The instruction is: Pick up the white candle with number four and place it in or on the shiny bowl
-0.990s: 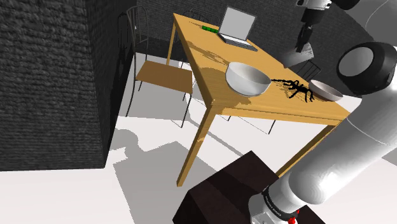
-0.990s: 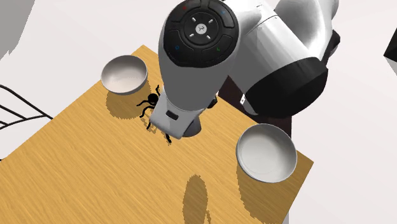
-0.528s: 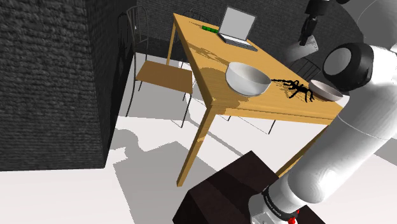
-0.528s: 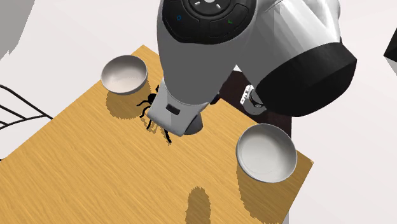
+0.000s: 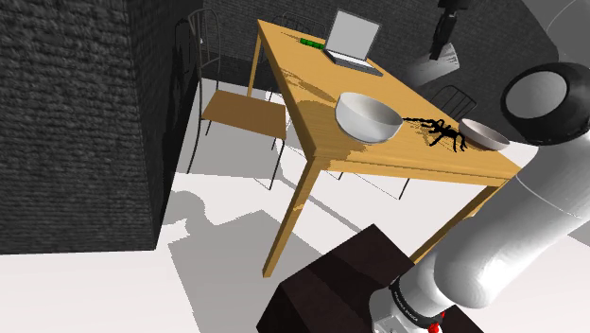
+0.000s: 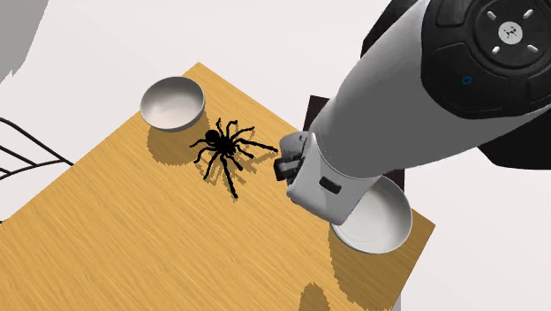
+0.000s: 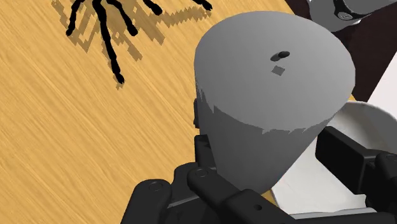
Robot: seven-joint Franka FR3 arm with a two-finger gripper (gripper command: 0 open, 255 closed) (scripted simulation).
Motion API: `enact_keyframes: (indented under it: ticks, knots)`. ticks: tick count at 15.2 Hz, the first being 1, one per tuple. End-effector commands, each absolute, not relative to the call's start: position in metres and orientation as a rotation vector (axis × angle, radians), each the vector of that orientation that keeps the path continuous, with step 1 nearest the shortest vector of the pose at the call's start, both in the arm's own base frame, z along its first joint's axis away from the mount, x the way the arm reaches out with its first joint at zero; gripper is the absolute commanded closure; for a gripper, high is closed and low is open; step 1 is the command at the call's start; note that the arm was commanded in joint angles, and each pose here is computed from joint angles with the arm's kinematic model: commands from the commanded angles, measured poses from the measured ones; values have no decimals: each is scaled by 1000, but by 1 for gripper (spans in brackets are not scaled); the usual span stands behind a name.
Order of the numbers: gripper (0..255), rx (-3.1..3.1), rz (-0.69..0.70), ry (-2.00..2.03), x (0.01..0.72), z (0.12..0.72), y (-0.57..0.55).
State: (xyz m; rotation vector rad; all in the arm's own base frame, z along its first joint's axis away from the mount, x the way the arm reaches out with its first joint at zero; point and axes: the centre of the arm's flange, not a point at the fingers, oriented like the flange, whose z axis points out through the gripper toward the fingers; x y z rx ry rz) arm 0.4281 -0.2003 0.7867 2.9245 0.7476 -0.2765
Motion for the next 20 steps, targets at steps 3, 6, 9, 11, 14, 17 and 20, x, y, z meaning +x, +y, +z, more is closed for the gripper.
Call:
enact_keyframes:
  ticks: [3, 6, 9, 11, 14, 17, 20]
  knots:
    - [255, 2925, -277, 743, 435, 792, -148]
    - [255, 2925, -277, 743, 442, 795, -109]
    - [255, 2925, -277, 743, 448, 798, -70]
    - [255, 2925, -277, 743, 453, 801, -44]
    - [255, 2925, -277, 743, 458, 798, -10]
    - [255, 2925, -277, 743, 458, 782, -10]
    - [255, 2925, -277, 743, 458, 767, -10]
